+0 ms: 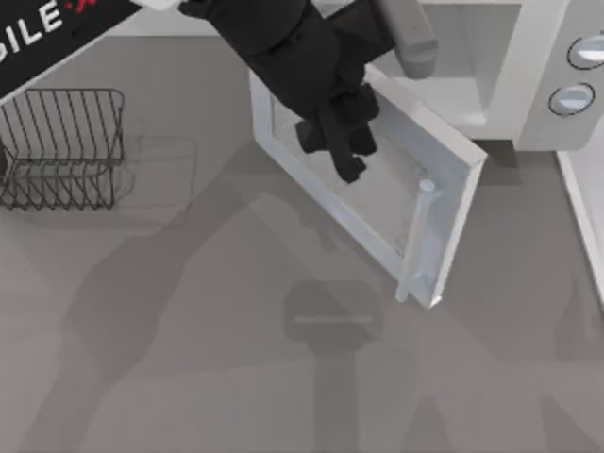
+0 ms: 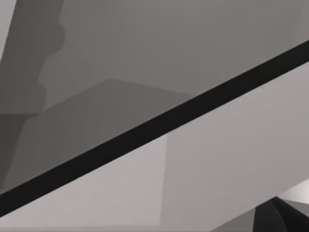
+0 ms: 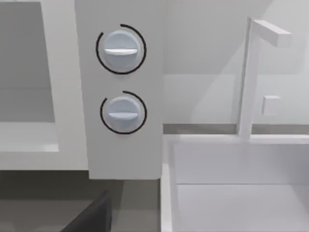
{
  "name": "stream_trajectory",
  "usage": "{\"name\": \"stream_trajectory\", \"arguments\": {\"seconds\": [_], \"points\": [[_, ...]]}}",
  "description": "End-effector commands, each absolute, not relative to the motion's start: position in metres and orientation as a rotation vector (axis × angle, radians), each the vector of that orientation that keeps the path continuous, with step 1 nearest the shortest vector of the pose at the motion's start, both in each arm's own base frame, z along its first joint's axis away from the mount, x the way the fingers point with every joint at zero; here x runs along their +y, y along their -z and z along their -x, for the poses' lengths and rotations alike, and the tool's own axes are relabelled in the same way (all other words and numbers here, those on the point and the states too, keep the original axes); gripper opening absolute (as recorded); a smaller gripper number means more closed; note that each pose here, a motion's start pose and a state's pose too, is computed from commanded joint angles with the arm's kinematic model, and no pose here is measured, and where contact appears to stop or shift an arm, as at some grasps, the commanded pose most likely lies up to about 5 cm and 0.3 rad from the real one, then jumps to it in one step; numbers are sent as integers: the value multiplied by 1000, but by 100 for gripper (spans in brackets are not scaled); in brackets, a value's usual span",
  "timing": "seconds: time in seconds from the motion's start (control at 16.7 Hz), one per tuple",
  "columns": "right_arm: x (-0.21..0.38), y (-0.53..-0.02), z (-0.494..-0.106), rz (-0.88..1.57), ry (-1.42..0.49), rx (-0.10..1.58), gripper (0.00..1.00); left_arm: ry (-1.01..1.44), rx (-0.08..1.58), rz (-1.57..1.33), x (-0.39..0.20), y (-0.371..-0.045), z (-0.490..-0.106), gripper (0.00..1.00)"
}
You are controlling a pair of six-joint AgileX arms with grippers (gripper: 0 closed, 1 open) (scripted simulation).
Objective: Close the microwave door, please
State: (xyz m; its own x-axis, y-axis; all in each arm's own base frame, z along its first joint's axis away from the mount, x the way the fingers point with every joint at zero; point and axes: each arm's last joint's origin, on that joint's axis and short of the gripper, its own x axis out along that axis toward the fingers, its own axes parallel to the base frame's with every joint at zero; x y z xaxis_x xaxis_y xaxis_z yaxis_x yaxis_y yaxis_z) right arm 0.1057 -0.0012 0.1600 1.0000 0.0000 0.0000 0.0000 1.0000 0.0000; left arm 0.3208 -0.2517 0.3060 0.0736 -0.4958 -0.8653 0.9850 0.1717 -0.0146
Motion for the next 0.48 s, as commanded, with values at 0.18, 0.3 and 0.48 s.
{"name": "stream_trajectory", "arguments": {"seconds": [0.18, 0.3, 0.48], "points": [[-1, -160, -106, 0, 0, 0, 100, 1293, 925, -724, -262, -294, -315, 0], [-1, -160, -106, 0, 0, 0, 100, 1297, 956, -729, -268, -287, -314, 0], [-1, -160, -106, 0, 0, 0, 100, 1278, 932, -718, -269, -294, -318, 0]]}}
